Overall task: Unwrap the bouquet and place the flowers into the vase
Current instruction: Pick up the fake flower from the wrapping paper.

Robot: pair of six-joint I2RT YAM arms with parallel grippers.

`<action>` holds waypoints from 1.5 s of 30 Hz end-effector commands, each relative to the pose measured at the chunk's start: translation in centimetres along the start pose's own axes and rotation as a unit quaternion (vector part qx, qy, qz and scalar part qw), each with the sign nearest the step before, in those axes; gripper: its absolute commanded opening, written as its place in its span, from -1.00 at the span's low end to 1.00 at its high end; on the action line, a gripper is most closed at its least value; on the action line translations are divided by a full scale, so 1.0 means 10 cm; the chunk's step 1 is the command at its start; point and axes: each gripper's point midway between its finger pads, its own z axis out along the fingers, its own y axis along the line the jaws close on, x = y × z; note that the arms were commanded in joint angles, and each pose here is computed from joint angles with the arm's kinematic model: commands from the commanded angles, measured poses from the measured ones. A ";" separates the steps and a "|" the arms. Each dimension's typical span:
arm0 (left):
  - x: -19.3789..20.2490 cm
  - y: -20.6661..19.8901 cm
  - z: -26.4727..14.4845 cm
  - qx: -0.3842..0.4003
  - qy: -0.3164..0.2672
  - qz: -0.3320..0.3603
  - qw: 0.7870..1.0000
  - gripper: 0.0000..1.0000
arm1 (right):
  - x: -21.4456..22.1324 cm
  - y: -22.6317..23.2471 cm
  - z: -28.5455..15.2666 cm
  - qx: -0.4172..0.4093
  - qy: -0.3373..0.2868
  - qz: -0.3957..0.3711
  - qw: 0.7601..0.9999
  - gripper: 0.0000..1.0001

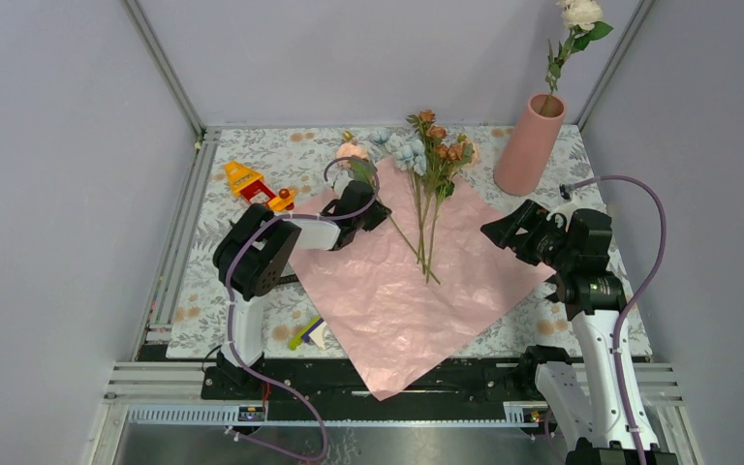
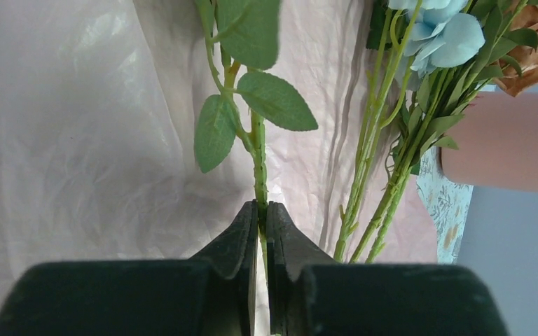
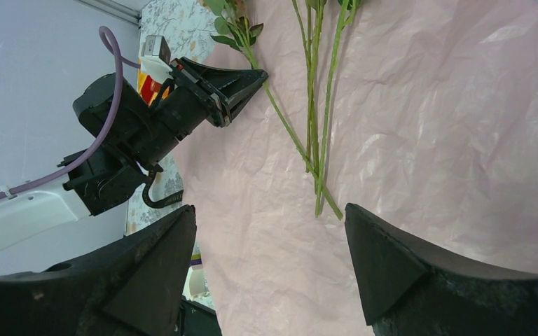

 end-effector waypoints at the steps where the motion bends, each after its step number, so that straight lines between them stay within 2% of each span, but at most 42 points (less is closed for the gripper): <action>1: -0.23 -0.32 -0.09 0.044 -0.028 0.004 0.999 -1.00 | -0.09 0.14 -0.07 -0.020 -0.012 -0.022 0.999 0.67; 15: -0.57 -0.71 -0.68 0.103 -0.085 0.034 0.990 -1.00 | -0.06 0.13 -0.09 -0.019 -0.011 -0.020 1.000 0.67; 24: -0.73 -0.78 -1.04 0.108 -0.125 0.116 0.979 -1.00 | -0.05 0.15 -0.15 -0.020 -0.013 -0.024 0.999 0.67; 32: -0.85 -0.96 -1.85 0.151 -0.144 0.182 0.961 -1.00 | -0.06 0.20 -0.18 -0.026 -0.010 -0.039 0.999 0.71; 35: -0.80 -1.04 -2.17 0.182 -0.123 0.207 0.953 -1.00 | -0.05 0.28 -0.18 -0.046 0.003 -0.044 0.998 0.72; 40: -0.56 -1.16 -2.56 0.261 -0.020 0.234 0.936 -1.00 | -0.05 0.55 -0.21 -0.122 0.012 -0.042 0.992 0.74; 43: -0.41 -1.23 -2.78 0.308 0.035 0.262 0.914 -1.00 | -0.07 0.77 -0.23 -0.181 0.013 -0.025 0.983 0.76; 45: -0.29 -1.33 -2.97 0.354 0.078 0.284 0.888 -1.00 | -0.09 0.90 -0.25 -0.215 0.012 -0.016 0.976 0.76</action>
